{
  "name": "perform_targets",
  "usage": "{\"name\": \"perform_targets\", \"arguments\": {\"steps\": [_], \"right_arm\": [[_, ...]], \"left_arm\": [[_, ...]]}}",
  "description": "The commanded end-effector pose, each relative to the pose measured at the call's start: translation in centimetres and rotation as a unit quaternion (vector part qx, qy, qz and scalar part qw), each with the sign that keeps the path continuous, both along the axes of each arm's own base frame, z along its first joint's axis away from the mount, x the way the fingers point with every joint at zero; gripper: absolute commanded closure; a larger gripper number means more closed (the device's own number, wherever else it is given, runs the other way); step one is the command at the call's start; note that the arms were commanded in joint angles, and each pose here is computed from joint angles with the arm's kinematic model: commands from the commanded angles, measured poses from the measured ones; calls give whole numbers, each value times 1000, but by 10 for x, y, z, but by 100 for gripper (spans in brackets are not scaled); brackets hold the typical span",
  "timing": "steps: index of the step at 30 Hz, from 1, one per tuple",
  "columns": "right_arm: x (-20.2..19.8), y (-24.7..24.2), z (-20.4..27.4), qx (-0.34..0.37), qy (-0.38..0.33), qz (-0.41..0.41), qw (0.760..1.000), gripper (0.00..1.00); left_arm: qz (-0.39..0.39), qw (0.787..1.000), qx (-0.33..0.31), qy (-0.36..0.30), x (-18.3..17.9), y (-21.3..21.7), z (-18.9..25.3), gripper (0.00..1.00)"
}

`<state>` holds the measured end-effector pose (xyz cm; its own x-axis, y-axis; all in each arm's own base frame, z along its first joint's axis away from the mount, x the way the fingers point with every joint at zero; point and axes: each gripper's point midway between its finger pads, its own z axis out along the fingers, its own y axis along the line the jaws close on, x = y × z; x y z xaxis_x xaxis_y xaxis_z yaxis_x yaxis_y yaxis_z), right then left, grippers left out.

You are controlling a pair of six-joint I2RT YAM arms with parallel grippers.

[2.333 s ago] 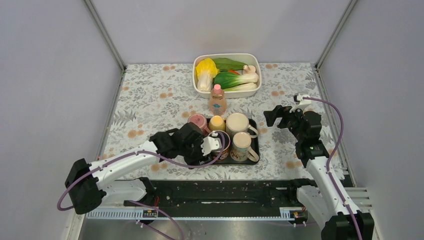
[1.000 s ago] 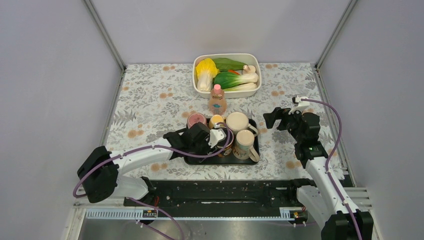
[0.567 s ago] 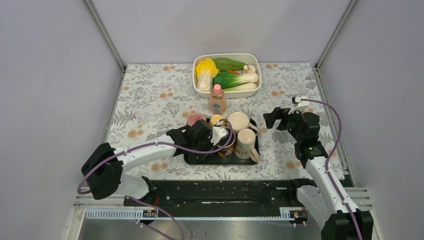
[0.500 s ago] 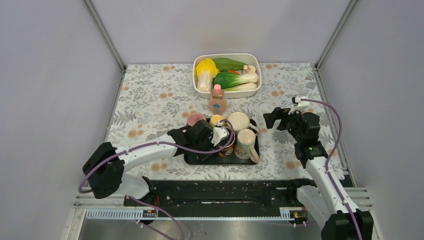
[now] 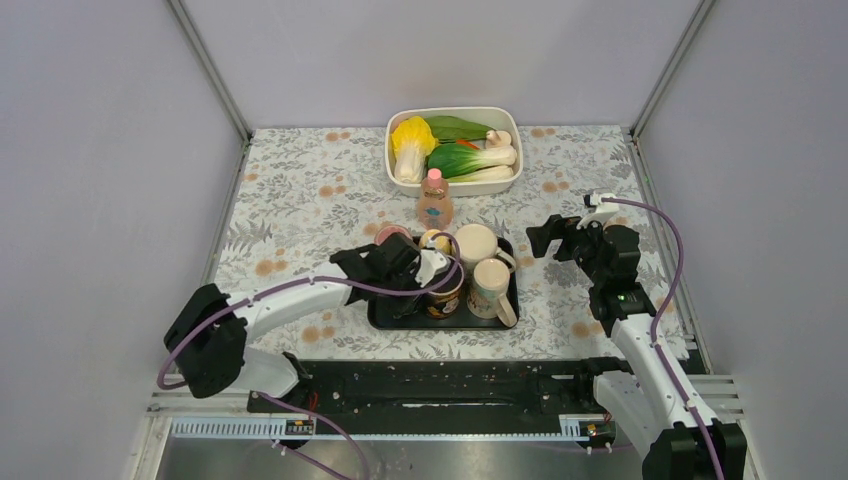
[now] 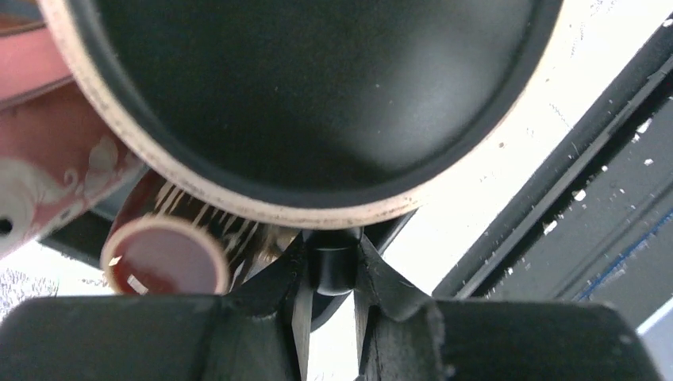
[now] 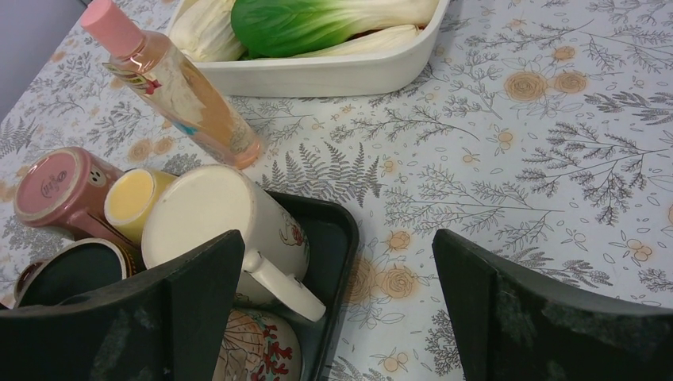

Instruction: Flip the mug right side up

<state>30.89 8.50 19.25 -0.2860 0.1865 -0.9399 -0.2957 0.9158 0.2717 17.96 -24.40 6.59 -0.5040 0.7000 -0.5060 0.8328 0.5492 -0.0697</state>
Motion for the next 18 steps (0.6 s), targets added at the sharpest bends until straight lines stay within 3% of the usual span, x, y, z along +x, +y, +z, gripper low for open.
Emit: {"name": "perform_targets", "arguments": {"steps": [1, 11, 18], "right_arm": [[-1, 6, 21, 8, -15, 14, 1000, 1], [-27, 50, 98, 98, -52, 108, 988, 1], [-34, 59, 104, 91, -64, 120, 987, 1]], "left_arm": [[18, 995, -82, -53, 25, -3, 78, 100], [-21, 976, -203, -78, 22, -13, 168, 100], [-25, 986, -161, -37, 30, -20, 121, 100]]}}
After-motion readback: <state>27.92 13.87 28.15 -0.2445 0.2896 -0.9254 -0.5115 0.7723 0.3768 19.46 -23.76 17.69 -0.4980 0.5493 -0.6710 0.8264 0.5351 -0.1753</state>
